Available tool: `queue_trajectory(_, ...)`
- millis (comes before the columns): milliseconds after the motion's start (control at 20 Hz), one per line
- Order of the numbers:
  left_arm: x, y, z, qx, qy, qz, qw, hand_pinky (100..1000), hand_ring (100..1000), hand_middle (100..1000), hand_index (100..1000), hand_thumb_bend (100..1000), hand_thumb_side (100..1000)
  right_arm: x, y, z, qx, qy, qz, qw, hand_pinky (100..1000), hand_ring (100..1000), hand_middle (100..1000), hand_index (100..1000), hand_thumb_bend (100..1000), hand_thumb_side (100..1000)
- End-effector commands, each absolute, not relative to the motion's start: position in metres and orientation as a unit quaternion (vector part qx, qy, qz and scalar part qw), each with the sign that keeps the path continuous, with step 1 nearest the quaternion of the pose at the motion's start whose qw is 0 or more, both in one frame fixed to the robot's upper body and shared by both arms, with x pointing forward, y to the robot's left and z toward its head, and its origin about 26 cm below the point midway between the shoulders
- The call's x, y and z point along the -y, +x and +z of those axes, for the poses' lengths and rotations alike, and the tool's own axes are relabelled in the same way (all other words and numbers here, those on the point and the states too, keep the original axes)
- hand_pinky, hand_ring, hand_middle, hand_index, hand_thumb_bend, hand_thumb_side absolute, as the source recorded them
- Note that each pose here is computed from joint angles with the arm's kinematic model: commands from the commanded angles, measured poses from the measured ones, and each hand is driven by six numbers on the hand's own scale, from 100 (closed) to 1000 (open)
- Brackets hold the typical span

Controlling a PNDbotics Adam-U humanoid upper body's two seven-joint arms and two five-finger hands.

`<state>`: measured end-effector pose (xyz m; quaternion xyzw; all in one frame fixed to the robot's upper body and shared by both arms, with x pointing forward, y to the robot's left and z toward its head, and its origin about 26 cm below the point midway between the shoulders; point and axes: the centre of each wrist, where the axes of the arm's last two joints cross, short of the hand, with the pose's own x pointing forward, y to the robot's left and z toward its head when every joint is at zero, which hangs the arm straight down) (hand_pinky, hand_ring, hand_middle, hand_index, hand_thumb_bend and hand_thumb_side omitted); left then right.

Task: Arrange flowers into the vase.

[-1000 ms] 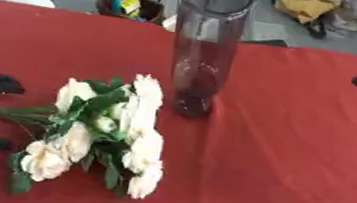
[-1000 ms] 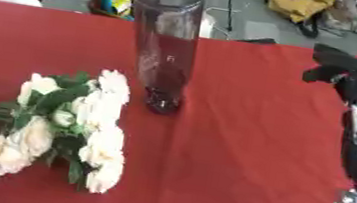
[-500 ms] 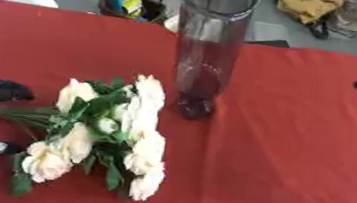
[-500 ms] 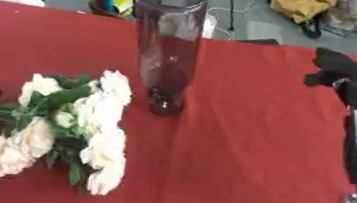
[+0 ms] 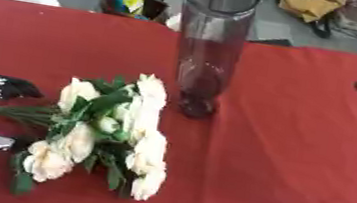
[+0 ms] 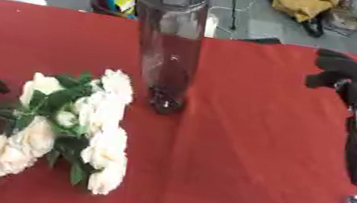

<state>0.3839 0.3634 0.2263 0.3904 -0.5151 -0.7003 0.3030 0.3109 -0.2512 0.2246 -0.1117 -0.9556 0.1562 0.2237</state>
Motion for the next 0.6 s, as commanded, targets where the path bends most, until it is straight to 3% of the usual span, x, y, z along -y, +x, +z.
queue_trajectory(50, -0.363, 0.384, 0.238, 0.518, 0.397, -0.698, 0.296, 747, 834, 896, 1000, 434, 871, 0.251, 0.307, 0.231, 0.958, -0.109, 0.16, 0.211, 677, 849, 502, 731, 100, 1000)
queue_trajectory(600, -0.353, 0.391, 0.236, 0.535, 0.387, -0.694, 0.286, 698, 740, 824, 996, 413, 852, 0.251, 0.307, 0.23, 0.958, -0.106, 0.16, 0.214, 678, 852, 500, 730, 100, 1000)
